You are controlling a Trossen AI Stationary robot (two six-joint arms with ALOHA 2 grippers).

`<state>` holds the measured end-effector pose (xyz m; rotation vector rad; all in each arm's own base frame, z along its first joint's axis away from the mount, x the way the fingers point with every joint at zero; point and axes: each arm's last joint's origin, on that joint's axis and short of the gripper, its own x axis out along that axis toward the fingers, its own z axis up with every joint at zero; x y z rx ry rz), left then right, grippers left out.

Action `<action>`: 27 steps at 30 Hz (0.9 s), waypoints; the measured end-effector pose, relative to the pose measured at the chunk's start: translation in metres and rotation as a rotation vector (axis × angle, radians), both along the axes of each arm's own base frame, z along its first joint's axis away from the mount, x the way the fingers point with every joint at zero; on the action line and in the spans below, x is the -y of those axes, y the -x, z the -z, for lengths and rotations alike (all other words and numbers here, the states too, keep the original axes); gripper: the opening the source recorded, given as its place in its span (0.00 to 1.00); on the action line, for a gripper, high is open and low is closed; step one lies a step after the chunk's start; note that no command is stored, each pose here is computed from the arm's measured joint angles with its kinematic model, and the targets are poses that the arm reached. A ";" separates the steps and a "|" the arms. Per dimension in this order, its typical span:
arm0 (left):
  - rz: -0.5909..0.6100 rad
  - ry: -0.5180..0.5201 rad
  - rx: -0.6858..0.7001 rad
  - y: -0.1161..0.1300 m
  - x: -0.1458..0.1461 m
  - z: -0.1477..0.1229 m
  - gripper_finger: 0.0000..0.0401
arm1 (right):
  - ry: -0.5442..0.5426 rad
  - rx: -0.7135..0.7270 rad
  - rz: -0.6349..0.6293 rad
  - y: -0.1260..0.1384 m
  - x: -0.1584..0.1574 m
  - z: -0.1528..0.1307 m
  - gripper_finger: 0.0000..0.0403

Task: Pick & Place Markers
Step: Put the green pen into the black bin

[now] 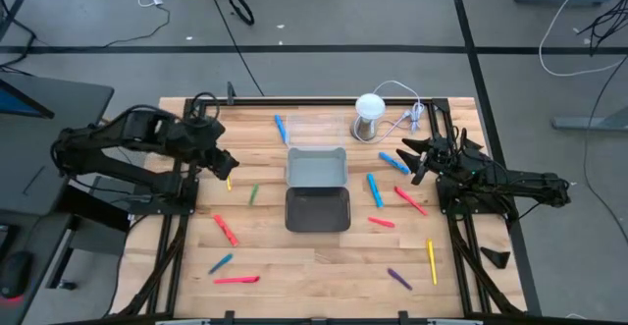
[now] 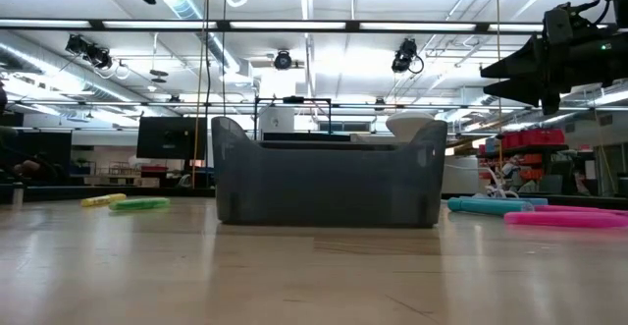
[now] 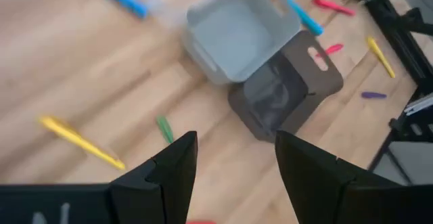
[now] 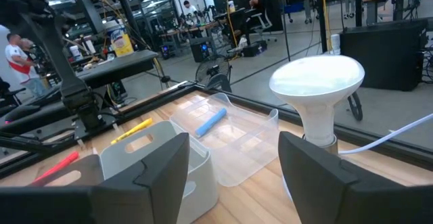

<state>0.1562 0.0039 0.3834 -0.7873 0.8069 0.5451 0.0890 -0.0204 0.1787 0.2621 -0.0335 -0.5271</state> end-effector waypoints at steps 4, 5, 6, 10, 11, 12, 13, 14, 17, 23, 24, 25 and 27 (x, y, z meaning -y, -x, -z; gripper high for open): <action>-0.009 0.092 -0.037 -0.011 -0.006 0.006 0.51 | 0.000 0.000 0.000 0.000 0.000 0.000 0.57; -0.026 0.125 -0.046 -0.014 -0.008 0.008 0.51 | 0.000 0.000 0.000 0.000 0.000 0.000 0.57; -0.044 0.164 -0.060 -0.017 -0.010 0.010 0.51 | 0.000 0.000 0.000 0.000 0.000 0.000 0.57; -0.094 0.307 -0.116 -0.028 -0.018 0.018 0.51 | 0.000 0.000 0.000 0.000 0.000 0.000 0.57; -0.094 0.327 -0.129 -0.031 -0.019 0.021 0.51 | 0.000 0.000 0.000 0.000 0.000 0.000 0.57; -0.094 0.344 -0.137 -0.034 -0.021 0.022 0.51 | 0.000 0.000 0.000 0.000 0.000 0.000 0.57; -0.095 0.359 -0.147 -0.036 -0.022 0.024 0.51 | 0.000 0.000 0.000 0.000 0.000 0.000 0.57; -0.096 0.371 -0.159 -0.038 -0.023 0.026 0.51 | 0.000 0.000 0.000 0.000 0.000 0.000 0.57; -0.097 0.401 -0.201 -0.045 -0.025 0.032 0.51 | 0.000 0.000 0.000 0.000 0.000 0.000 0.57; -0.145 0.425 -0.332 -0.056 -0.029 0.047 0.51 | 0.000 0.000 0.000 0.000 0.000 0.000 0.57; -0.159 0.429 -0.349 -0.059 -0.029 0.050 0.51 | 0.000 0.000 0.000 0.000 0.000 0.000 0.57; -0.177 0.433 -0.363 -0.062 -0.030 0.053 0.51 | 0.000 0.000 0.000 0.000 0.000 0.000 0.57; -0.194 0.440 -0.389 -0.067 -0.031 0.058 0.51 | 0.000 0.000 0.000 0.000 0.000 0.000 0.57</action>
